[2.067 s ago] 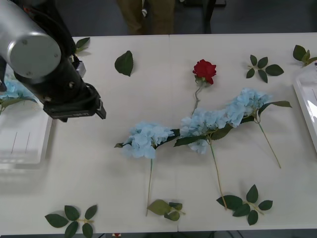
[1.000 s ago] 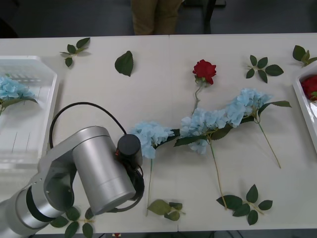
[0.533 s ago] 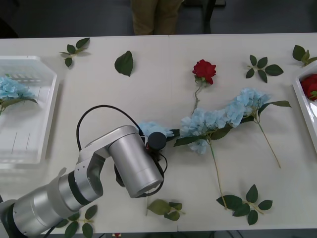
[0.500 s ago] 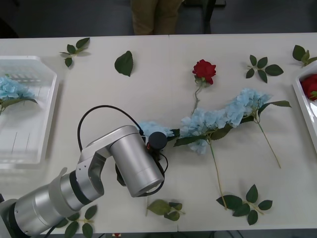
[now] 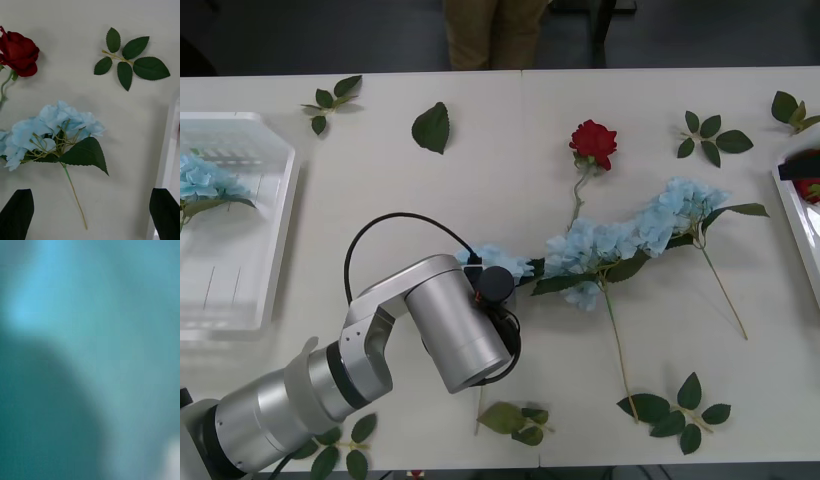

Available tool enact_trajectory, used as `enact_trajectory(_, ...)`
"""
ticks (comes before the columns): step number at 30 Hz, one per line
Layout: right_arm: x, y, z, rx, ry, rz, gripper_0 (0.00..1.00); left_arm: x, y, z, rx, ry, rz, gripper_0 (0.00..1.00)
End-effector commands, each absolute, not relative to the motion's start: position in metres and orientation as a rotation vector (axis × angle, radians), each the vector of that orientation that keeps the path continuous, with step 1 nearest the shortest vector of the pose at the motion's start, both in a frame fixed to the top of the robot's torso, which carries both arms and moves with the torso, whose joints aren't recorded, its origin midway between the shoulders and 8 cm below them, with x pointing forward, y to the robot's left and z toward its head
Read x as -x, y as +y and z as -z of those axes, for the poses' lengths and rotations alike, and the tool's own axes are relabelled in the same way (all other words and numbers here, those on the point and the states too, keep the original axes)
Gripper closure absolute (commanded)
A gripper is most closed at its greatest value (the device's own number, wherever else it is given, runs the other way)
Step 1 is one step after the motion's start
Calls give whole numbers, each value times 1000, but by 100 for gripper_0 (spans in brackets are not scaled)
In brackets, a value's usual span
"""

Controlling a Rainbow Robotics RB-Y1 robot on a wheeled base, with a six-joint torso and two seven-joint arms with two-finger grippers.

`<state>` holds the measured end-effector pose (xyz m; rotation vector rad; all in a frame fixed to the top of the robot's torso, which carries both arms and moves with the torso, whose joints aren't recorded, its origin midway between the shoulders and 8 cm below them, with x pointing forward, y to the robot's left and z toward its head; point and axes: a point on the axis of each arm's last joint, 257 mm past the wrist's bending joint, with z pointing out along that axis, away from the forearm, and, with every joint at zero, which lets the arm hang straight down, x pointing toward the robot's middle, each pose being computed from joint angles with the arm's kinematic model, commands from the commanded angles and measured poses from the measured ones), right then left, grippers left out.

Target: Place the red flowers into the right box and the blue flowers into the left box. If a person shows an open palm, hand one flower to the person first, then continue sorting.

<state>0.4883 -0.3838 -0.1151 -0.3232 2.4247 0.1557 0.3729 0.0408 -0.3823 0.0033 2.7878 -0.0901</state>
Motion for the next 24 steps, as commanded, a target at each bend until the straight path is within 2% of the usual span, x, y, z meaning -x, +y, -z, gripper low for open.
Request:
enact_trajectory(1, -490, -355, 98, 359, 2397, -128, 10, -383, 22, 384, -91, 2728, 96, 0)
enact_trajectory(6, -486, -337, 117, 442, 2401, -113, 10, -382, 23, 389, -95, 2724, 84, 0)
enact_trajectory(7, -484, -333, 123, 460, 2400, -112, 11, -382, 23, 390, -96, 2725, 83, 16)
enact_trajectory(8, -481, -330, 132, 486, 2399, -103, 11, -381, 23, 390, -97, 2726, 83, 80)
enact_trajectory(9, -481, -330, 132, 486, 2399, -103, 11, -381, 23, 390, -97, 2726, 83, 80)
enact_trajectory(10, -476, -328, 148, 516, 2391, -87, 10, -381, 23, 390, -99, 2727, 84, 100)
enact_trajectory(24, -439, -382, 217, 600, 2280, 101, 10, -380, 24, 391, -105, 2730, 76, 100)
